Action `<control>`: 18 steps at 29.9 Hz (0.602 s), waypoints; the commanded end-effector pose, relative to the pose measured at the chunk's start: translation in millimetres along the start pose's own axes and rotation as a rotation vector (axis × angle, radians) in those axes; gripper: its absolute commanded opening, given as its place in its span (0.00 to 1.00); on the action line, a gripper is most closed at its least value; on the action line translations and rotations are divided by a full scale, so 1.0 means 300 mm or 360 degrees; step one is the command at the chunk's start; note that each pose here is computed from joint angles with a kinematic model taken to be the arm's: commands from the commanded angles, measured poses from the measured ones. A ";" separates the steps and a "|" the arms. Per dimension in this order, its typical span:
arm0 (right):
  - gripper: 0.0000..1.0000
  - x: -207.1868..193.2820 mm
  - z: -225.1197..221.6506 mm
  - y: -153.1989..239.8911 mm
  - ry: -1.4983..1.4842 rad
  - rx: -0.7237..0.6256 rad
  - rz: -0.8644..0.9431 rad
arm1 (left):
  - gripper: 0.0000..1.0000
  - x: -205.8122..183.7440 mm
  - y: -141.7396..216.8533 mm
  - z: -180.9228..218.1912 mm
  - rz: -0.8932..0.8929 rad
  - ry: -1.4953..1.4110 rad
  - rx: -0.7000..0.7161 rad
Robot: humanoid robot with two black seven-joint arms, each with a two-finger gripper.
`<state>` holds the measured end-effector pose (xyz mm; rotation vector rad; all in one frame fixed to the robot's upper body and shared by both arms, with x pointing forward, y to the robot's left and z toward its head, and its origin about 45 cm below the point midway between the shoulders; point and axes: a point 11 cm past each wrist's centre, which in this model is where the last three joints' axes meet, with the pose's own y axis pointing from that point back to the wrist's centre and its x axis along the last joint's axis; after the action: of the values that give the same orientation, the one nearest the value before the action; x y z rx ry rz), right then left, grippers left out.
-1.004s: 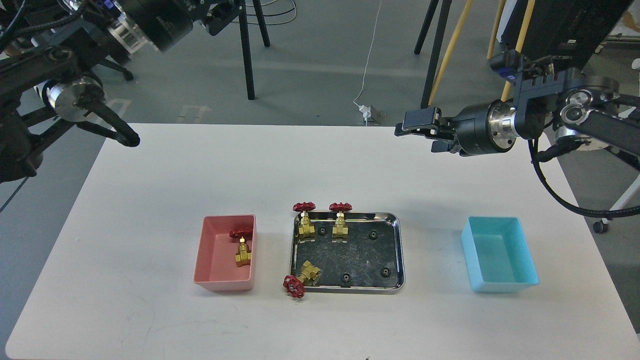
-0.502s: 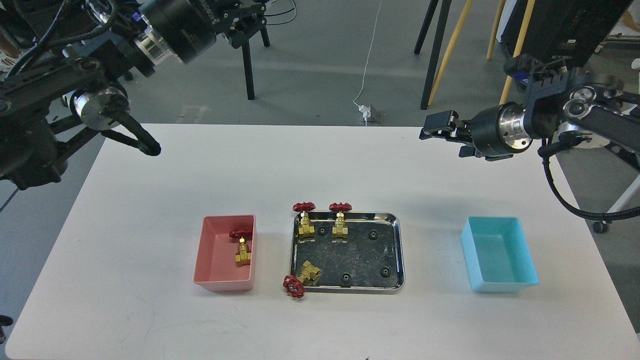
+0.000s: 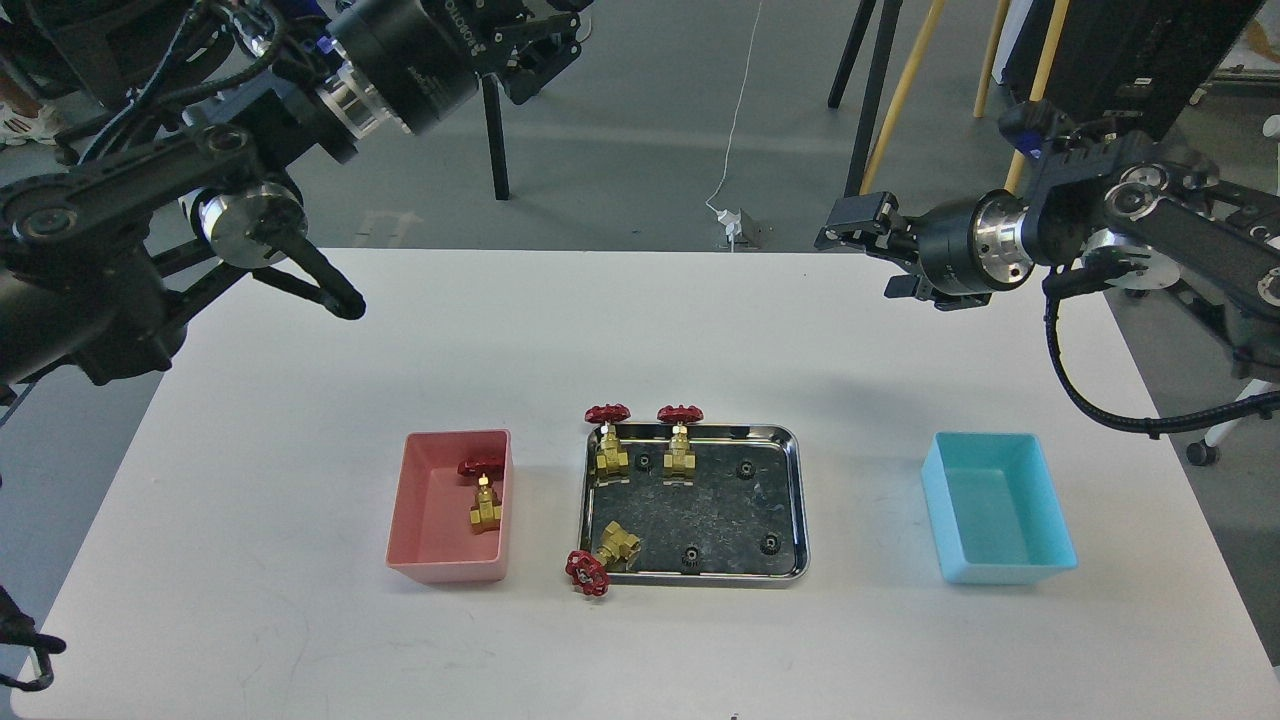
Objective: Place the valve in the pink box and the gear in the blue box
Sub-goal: 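Move the right arm in toward the metal tray, then lower the right gripper onto a small black gear on the tray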
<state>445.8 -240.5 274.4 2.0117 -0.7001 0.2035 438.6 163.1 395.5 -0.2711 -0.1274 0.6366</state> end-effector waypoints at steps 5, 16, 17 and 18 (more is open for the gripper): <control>1.00 -0.158 -0.067 -0.002 0.0711 -0.0234 -0.0172 | 0.81 0.001 0.000 0.002 0.0005 -0.0003 -0.0003; 0.97 -0.398 -0.010 -0.035 0.1327 -0.0400 -0.0449 | 0.81 0.015 0.024 -0.007 0.0034 0.0014 -0.0003; 0.91 -0.417 -0.013 -0.045 0.1339 -0.0391 -0.0468 | 0.81 0.018 0.027 -0.012 0.0042 0.0017 -0.0001; 0.79 -0.438 -0.019 -0.056 0.1347 -0.0380 -0.0489 | 0.81 0.017 0.031 -0.017 0.0046 0.0024 0.0000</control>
<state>356.7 -188.9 221.2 1.5556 0.0719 0.6923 438.7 170.8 391.9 -0.2752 -0.1190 0.6559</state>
